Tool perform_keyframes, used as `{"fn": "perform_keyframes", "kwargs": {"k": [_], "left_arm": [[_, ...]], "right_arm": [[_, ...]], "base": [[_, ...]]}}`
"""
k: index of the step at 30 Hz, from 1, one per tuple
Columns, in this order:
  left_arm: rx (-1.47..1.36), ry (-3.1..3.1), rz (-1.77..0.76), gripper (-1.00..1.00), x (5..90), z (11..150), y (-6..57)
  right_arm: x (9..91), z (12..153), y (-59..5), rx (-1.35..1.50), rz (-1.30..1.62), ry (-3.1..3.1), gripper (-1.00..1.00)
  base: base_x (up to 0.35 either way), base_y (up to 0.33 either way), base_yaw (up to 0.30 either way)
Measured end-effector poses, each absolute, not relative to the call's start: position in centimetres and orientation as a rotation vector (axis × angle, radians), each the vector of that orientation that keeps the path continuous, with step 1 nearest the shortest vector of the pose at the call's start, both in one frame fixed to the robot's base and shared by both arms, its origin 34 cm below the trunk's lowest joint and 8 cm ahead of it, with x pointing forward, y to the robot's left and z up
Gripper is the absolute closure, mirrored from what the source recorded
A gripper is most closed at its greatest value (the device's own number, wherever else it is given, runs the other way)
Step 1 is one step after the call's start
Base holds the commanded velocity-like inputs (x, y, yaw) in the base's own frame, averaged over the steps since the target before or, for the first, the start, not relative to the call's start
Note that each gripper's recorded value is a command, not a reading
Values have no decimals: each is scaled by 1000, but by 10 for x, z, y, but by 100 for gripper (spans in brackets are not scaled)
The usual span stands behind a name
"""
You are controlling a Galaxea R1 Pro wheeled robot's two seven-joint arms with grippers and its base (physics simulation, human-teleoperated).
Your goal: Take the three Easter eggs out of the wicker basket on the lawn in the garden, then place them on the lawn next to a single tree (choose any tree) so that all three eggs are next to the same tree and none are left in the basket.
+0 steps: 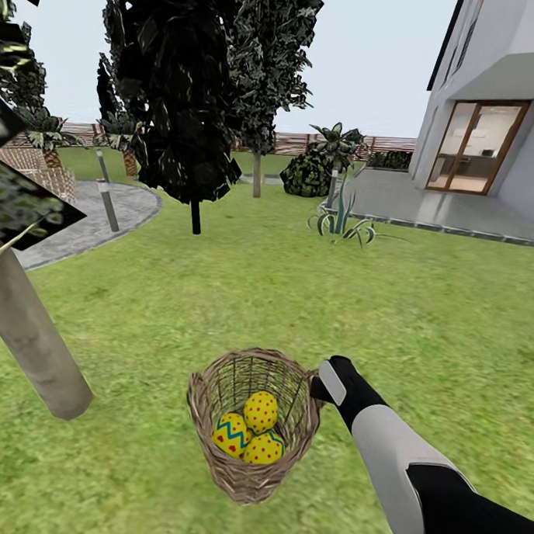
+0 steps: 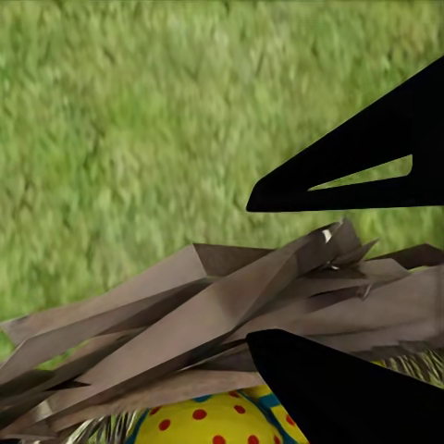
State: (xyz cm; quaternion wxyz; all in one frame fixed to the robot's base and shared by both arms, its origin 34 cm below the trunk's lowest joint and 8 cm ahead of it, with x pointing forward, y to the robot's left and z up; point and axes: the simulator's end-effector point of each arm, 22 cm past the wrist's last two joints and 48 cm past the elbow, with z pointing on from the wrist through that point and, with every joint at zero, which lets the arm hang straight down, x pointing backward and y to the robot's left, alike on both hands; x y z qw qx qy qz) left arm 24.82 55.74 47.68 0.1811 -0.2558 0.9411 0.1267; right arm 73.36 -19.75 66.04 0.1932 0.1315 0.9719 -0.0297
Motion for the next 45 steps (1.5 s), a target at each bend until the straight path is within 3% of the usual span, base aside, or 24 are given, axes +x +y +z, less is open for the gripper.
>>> {"fn": "perform_keyframes", "kwargs": {"k": [5, 9, 22, 31, 45], "left_arm": [[-740, 2587, 541, -100, 292, 577, 720], [-718, 2564, 541, -100, 337, 629, 755], [-693, 2555, 535, -100, 351, 620, 757], [-485, 2579, 353, -100, 435, 640, 684], [-477, 2585, 347, -100, 433, 614, 680]], "right_arm": [[733, 651, -198, 370, -85, 2726, 100], [731, 643, -199, 367, -86, 2734, 100], [726, 617, -202, 361, -100, 2745, 100], [714, 597, -199, 334, -95, 2795, 100], [710, 569, -199, 330, -97, 2797, 100]], "base": [[0, 0, 0], [0, 0, 0], [0, 0, 0], [0, 0, 0], [0, 0, 0]]}}
